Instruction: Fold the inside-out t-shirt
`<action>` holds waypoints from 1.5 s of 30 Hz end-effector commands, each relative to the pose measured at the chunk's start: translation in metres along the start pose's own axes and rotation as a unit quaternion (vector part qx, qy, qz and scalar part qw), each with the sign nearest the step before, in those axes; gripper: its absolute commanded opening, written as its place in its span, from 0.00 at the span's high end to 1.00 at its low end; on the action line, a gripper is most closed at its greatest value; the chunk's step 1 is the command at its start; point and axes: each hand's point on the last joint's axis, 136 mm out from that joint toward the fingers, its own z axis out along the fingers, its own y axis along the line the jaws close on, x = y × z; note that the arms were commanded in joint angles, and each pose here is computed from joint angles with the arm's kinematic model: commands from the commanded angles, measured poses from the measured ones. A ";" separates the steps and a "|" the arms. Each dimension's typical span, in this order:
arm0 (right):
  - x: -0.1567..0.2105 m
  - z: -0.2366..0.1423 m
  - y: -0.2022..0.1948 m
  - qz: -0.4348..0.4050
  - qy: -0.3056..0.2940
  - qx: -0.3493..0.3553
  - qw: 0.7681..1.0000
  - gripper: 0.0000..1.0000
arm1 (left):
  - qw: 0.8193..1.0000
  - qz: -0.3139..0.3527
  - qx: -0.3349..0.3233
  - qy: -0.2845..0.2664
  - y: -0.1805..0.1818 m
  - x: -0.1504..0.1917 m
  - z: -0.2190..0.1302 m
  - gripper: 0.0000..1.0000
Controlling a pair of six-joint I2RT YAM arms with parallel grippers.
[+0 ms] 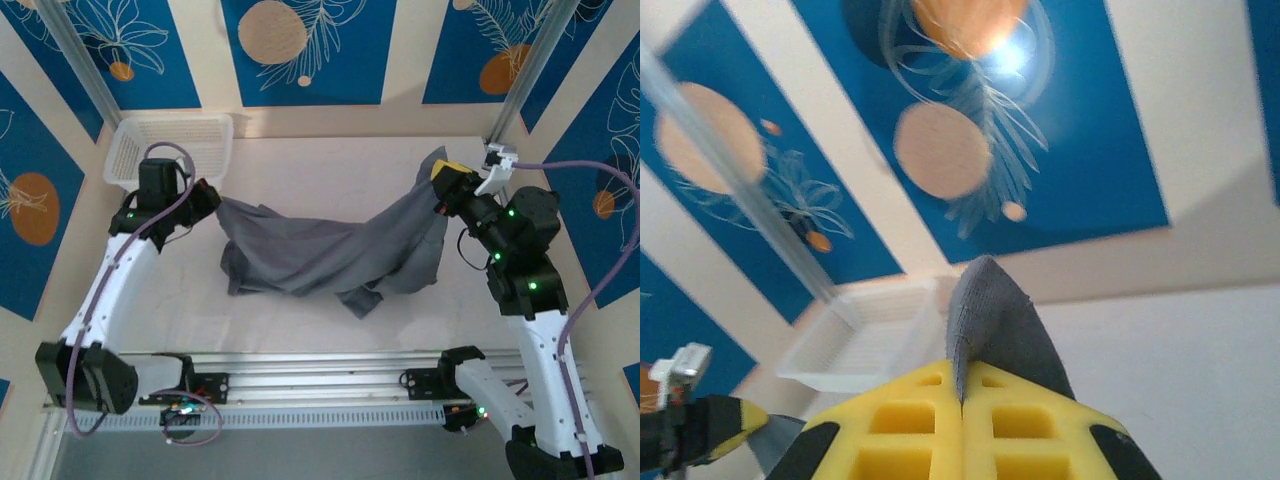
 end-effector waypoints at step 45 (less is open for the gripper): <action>0.082 0.049 -0.111 0.056 0.133 0.135 0.980 1.00 | 0.988 -0.018 -0.017 0.152 0.087 0.091 0.134 0.65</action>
